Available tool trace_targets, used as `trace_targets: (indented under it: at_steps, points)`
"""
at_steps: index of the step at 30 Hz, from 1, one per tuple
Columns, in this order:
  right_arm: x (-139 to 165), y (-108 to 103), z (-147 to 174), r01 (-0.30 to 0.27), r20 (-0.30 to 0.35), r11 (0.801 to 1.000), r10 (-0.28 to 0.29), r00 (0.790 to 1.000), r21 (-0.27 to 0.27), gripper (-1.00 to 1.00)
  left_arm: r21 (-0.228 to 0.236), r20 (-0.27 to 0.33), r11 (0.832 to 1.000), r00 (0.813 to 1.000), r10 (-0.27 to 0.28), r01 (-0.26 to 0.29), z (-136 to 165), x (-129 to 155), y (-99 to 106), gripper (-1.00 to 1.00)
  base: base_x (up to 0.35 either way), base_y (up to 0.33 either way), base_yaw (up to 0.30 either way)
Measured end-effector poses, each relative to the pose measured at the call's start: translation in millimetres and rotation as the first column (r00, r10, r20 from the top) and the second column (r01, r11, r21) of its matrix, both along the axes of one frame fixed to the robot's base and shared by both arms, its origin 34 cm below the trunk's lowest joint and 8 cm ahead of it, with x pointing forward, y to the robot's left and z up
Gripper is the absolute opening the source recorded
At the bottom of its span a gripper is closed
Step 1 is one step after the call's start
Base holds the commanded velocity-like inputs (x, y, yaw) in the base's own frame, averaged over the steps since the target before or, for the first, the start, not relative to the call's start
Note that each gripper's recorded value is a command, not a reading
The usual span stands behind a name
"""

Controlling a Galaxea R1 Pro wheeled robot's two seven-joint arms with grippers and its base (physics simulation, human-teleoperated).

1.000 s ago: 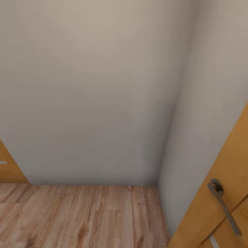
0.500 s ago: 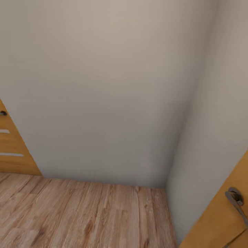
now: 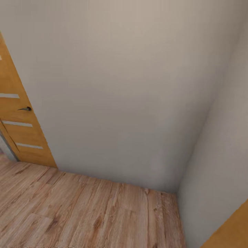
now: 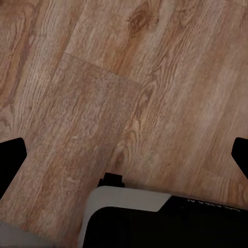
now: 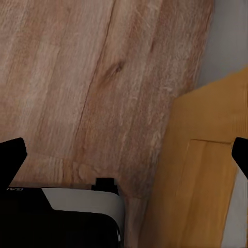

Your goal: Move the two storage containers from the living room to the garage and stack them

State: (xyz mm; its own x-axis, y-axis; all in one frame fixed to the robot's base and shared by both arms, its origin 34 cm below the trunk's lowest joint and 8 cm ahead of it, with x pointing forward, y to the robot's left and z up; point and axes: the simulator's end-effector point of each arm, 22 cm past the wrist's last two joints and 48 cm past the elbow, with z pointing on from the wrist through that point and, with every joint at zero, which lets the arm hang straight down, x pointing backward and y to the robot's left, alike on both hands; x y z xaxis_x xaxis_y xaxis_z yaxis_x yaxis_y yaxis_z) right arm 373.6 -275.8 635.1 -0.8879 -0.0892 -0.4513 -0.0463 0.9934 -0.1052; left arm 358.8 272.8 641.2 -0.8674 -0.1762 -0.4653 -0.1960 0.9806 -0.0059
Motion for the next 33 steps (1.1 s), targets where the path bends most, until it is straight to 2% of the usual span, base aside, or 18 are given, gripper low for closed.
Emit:
trace_targets:
  at_steps: [13, 26, 33]
  points:
    - [-0.1, 1.0, 0.0, 0.000, 0.000, 1.000, 0.000, 1.000, 0.001, 1.00, -0.001, 0.000, 1.000, 1.000, 0.000, 0.000, 0.0, -0.1, -0.4, 1.00, 0.016, 0.000, 0.243]
    - [-0.2, 0.2, 0.3, 0.000, 0.001, 1.000, 0.000, 1.000, 0.000, 1.00, 0.000, 0.000, 1.000, 1.000, 0.001, -0.001, 0.2, -0.3, 0.1, 1.00, 0.309, 0.000, 0.014]
    - [-0.2, 0.9, 0.3, 0.000, 0.001, 1.000, 0.000, 1.000, 0.001, 1.00, 0.000, 0.001, 1.000, 1.000, 0.000, 0.000, 0.2, -0.3, 0.1, 1.00, 0.327, 0.000, 0.203]
